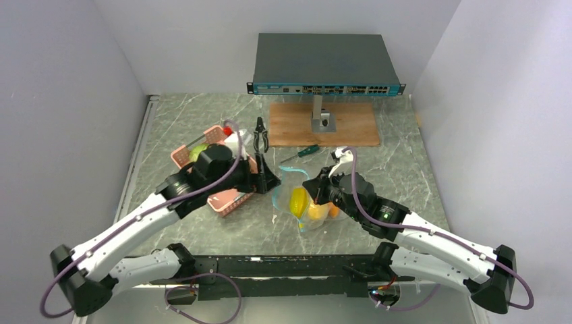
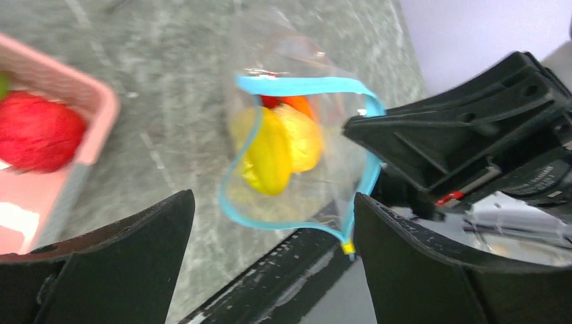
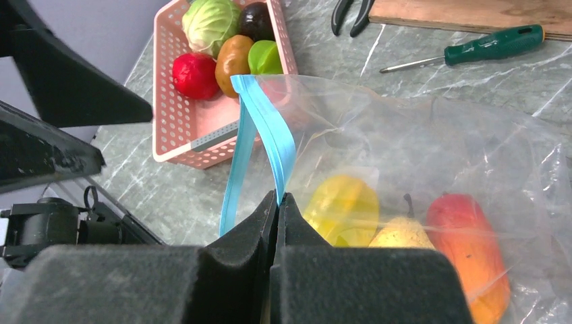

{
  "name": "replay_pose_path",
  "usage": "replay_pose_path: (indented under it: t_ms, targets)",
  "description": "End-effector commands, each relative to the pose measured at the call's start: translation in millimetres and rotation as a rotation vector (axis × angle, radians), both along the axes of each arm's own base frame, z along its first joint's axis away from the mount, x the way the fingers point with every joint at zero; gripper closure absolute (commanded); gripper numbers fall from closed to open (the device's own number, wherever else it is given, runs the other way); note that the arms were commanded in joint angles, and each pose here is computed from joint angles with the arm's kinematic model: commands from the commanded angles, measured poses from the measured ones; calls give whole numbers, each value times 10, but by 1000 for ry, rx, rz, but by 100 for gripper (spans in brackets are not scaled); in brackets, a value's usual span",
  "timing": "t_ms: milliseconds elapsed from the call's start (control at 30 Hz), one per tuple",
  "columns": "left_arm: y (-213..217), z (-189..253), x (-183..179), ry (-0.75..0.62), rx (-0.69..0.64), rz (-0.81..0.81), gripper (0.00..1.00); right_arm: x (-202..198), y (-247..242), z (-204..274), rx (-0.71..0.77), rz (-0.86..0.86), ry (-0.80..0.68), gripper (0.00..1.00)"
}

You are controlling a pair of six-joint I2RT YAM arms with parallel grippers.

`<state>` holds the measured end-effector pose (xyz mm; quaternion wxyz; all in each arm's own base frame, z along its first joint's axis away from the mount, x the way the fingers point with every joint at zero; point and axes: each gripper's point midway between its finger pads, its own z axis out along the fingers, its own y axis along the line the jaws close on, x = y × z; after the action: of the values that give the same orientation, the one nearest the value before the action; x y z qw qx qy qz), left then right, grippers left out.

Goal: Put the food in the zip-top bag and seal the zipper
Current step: Pick up the fake fruit from the bin.

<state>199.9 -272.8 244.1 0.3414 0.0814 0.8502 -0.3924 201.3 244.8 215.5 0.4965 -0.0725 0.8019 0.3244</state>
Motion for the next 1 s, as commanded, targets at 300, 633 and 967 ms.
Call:
replay_pose_path:
  t_ms: [300, 633, 967]
  targets:
    - [1495, -503, -37, -42, 289, 570, 0, 22, 27, 138, 50, -11, -23, 100]
    - [1598, -694, 61, 22, 377, 654, 0, 46, -163, 196, 32, -76, -49, 100]
    - [1566, -804, 459, 84, 259, 591, 0, 75, -649, 282, -2, -233, -111, 100]
